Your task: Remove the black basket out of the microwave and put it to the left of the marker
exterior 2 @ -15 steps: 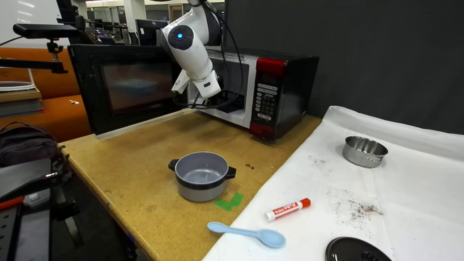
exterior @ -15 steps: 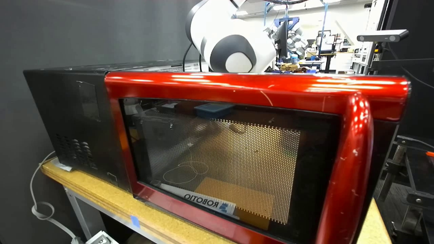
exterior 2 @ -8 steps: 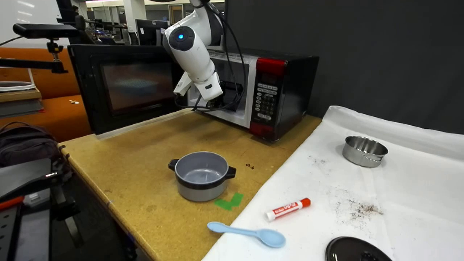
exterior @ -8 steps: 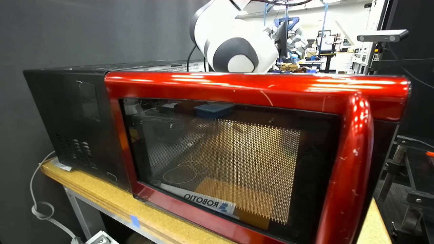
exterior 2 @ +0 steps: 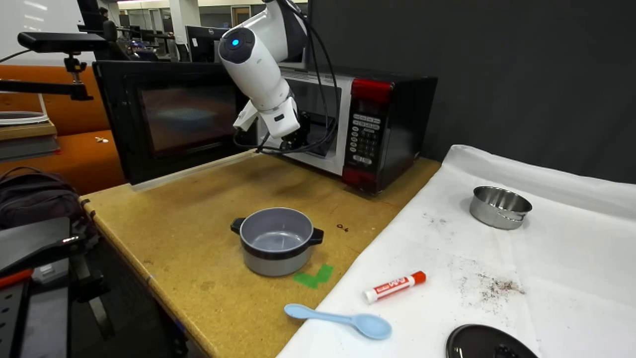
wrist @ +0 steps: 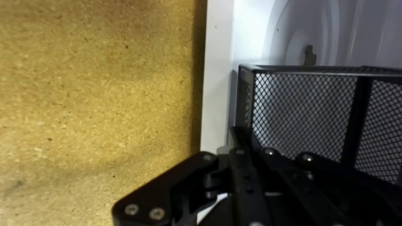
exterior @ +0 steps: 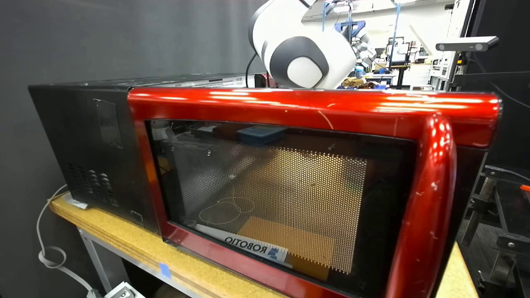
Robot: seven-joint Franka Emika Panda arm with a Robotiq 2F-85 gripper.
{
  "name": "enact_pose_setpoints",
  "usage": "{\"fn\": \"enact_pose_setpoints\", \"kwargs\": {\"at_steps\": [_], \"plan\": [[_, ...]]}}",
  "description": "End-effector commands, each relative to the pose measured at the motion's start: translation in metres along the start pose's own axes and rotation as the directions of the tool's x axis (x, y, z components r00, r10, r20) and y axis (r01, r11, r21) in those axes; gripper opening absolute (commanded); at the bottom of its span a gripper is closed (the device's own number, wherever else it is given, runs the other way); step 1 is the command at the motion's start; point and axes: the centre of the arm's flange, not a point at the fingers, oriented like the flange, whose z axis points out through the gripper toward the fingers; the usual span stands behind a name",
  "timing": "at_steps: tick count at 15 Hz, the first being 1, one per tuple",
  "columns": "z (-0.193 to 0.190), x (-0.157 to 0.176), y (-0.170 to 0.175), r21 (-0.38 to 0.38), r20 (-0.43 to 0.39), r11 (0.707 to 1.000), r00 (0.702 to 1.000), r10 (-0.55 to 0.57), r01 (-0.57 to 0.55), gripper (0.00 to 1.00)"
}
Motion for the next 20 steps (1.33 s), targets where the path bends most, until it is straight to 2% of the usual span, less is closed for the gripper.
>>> {"fn": "enact_pose_setpoints", "kwargs": {"at_steps": [1, 5, 8, 11, 15, 20], "plan": [[-0.047, -0.016, 0.031, 0.006, 0.043, 1.0, 0.999, -0.023, 0.023, 0.01], [-0.093, -0.023, 0.055, -0.088, 0.086, 0.994, 0.995, -0.05, 0.058, 0.01], [-0.132, -0.008, 0.061, -0.17, 0.067, 0.983, 0.996, -0.063, 0.073, 0.01], [-0.156, 0.004, 0.063, -0.26, 0.063, 0.962, 0.995, -0.072, 0.087, 0.01], [-0.156, 0.006, 0.094, -0.397, 0.089, 0.915, 0.995, -0.041, 0.073, 0.01], [-0.144, 0.005, 0.13, -0.498, 0.13, 0.865, 0.992, 0.001, 0.064, 0.01]]}}
